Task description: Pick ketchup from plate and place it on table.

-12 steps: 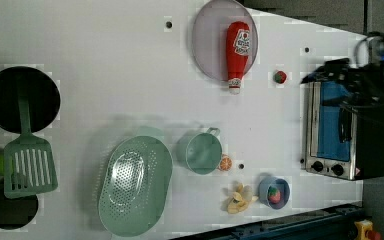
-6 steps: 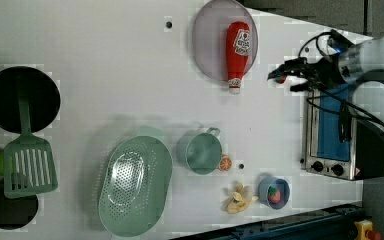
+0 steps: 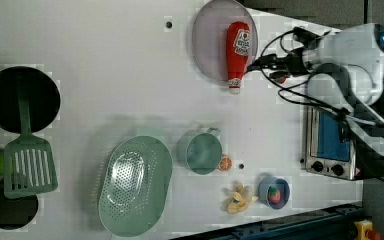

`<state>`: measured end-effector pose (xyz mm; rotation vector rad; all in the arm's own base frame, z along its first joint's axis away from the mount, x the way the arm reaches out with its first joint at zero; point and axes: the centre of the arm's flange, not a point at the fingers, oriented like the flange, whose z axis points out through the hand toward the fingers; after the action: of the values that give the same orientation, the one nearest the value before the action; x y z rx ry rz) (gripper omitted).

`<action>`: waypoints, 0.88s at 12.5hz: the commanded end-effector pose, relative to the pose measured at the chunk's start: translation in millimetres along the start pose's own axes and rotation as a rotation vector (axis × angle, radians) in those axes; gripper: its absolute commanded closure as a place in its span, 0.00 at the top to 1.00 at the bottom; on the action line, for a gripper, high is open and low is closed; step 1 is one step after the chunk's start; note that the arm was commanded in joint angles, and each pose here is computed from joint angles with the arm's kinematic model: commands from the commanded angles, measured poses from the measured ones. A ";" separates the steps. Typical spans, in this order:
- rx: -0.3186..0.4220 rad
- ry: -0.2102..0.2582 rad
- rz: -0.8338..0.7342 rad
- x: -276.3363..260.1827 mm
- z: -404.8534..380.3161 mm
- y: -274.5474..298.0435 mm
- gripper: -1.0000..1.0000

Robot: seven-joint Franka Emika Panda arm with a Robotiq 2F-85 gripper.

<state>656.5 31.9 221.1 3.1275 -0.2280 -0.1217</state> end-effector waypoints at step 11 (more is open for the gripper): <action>0.021 0.183 -0.139 41.8 64.9 -39.3 0.84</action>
<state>686.2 71.7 146.0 3.1428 -0.0381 0.0926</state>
